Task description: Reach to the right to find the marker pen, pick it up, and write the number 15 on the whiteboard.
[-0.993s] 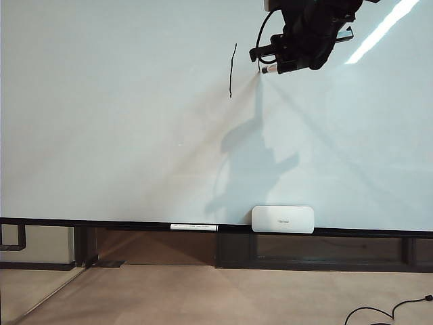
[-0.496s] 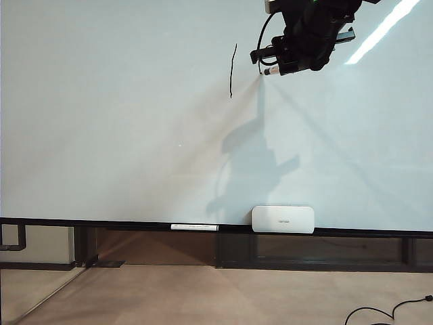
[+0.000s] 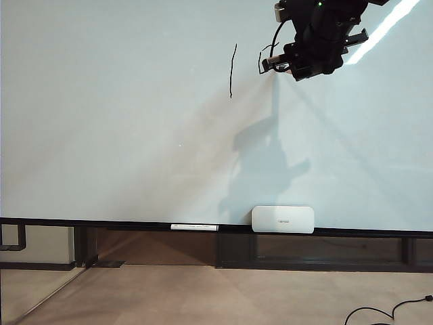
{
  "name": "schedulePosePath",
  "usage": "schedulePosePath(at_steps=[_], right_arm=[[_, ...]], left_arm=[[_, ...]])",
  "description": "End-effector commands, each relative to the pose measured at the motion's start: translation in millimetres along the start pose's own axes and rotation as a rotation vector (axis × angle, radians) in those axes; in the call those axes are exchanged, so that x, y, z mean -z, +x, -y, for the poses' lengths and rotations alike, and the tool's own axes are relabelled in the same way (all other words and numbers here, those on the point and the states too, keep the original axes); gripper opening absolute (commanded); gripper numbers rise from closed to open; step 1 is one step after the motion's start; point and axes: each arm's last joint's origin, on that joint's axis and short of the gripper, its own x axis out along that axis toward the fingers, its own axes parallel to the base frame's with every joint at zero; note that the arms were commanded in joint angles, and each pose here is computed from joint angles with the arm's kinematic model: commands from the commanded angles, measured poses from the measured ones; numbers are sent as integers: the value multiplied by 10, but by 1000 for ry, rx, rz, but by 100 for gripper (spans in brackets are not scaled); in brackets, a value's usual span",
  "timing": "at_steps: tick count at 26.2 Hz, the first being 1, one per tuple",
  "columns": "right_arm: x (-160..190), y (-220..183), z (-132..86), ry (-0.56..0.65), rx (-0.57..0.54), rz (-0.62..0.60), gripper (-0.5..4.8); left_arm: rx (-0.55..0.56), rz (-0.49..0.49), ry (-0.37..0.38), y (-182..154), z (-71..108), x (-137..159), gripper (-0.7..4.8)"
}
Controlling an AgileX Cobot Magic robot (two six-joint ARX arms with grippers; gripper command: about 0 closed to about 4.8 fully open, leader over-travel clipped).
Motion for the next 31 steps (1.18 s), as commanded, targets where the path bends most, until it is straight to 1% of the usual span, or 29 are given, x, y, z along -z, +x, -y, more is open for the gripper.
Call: schedulePosePath(at_steps=[1, 6, 10, 15, 21, 24, 28, 31], right_arm=[[-52, -5, 63, 24, 60, 19, -2], [-54, -9, 71, 23, 80, 16, -1], [-47, -8, 68, 13, 73, 10, -1], [14, -7, 57, -11, 62, -49, -1], [78, -2, 29, 5, -1, -93, -2], [176, 59, 37, 6, -16, -136, -2], [381, 202, 52, 24, -17, -204, -1], [394, 230, 45, 30, -24, -190, -2]], left_arm=[[-8, 23, 11, -9, -8, -32, -6], [-8, 22, 11, -8, -8, -30, -6], [-19, 19, 10, -8, -11, -29, -6], [-19, 19, 11, -8, -12, -30, -6], [-19, 20, 11, -8, -12, -31, -6], [-19, 20, 11, -8, -12, -31, -6], [-26, 18, 29, -9, -14, -30, -6], [-26, 18, 29, -10, -14, -31, -6]])
